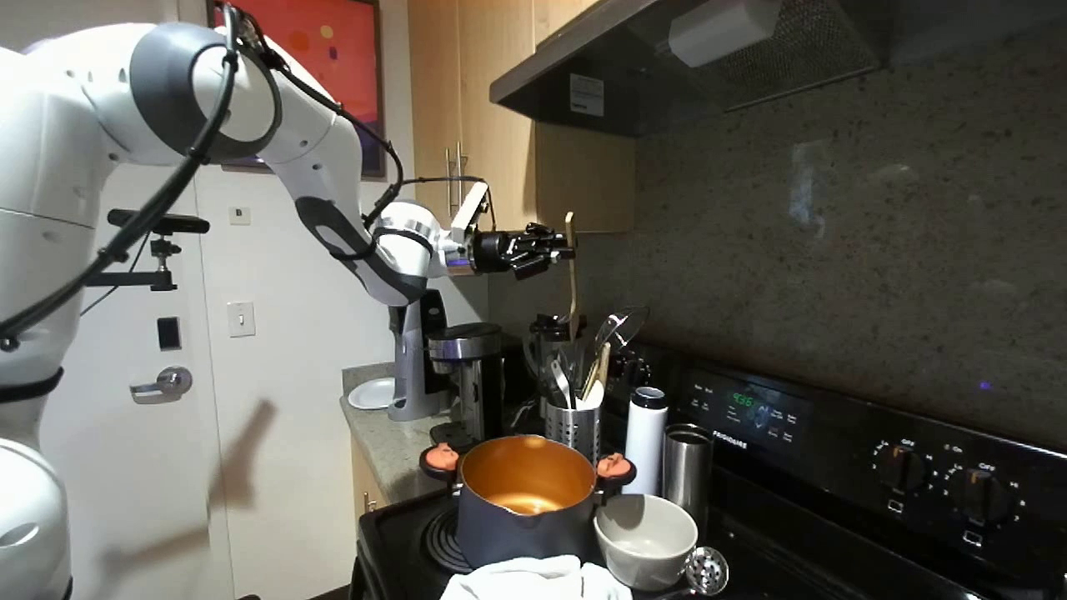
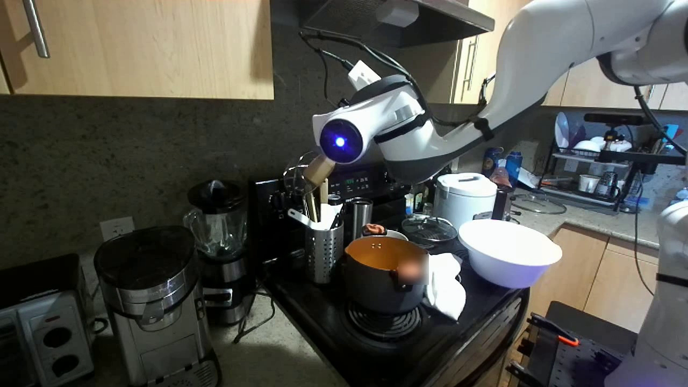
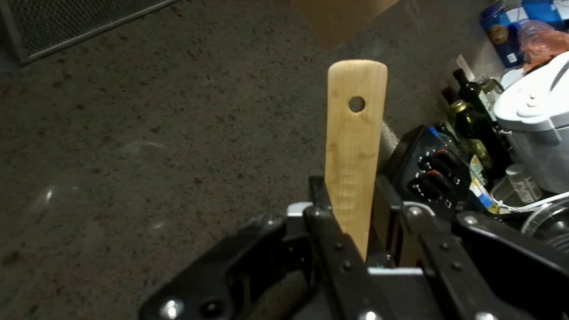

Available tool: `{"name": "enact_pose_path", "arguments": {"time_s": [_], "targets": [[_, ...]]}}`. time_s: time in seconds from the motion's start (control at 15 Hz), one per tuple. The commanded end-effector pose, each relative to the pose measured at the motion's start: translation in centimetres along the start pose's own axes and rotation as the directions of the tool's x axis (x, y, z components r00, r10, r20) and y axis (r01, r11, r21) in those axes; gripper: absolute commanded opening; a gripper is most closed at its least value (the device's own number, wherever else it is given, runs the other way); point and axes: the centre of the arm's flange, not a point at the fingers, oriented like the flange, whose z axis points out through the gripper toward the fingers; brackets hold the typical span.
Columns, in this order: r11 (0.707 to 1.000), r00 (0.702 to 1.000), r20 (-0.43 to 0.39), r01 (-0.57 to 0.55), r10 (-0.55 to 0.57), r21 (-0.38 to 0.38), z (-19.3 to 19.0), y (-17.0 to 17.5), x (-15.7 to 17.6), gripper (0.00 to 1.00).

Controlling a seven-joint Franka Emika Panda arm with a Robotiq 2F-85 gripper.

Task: Put the wooden spoon on the stove in the metal rack

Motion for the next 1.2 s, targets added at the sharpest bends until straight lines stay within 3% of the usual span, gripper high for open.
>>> {"name": "enact_pose_path", "arguments": {"time_s": [0.0,1.13], "targets": [[0.998,0.999,0.014,0.036,-0.036,-0.048,0.7,1.5,1.9,0.11],[0.949,0.949,-0.034,0.31,-0.313,-0.063,0.9,-0.7,7.0,0.11]]}}
